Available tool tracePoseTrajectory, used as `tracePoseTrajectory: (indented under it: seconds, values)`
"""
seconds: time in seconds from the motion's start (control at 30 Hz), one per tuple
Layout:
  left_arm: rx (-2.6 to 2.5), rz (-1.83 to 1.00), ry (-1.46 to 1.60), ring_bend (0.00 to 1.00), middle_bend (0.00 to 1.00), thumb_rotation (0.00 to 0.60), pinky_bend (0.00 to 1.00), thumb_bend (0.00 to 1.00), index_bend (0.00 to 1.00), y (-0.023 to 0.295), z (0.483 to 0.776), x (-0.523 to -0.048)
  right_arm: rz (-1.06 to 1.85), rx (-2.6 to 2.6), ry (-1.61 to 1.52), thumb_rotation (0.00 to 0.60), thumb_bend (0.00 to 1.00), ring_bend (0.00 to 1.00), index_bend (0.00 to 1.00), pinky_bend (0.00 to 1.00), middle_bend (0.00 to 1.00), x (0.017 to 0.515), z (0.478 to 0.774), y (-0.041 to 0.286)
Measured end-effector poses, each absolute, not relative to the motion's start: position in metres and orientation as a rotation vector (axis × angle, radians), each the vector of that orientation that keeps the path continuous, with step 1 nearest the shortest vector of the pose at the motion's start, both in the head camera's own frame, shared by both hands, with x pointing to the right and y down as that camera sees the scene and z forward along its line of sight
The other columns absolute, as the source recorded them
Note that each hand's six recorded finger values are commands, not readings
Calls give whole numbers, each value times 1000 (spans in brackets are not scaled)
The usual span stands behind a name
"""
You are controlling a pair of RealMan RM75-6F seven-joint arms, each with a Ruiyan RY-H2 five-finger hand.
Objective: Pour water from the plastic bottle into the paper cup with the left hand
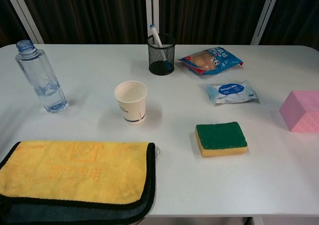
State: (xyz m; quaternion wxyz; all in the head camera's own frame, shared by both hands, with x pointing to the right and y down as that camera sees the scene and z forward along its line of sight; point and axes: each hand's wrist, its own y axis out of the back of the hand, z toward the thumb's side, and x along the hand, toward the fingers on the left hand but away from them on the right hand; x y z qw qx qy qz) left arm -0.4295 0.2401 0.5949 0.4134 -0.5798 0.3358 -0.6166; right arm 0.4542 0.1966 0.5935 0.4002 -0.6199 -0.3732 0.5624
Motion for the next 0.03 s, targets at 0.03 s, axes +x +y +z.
tracePoseTrajectory:
  seconds: [0.03]
  values:
    - [-1461, -1550, 844, 0, 53, 247, 126, 60, 55, 241, 595, -429, 1421, -1568, -946, 583, 176, 0, 0, 0, 0, 454, 593, 196]
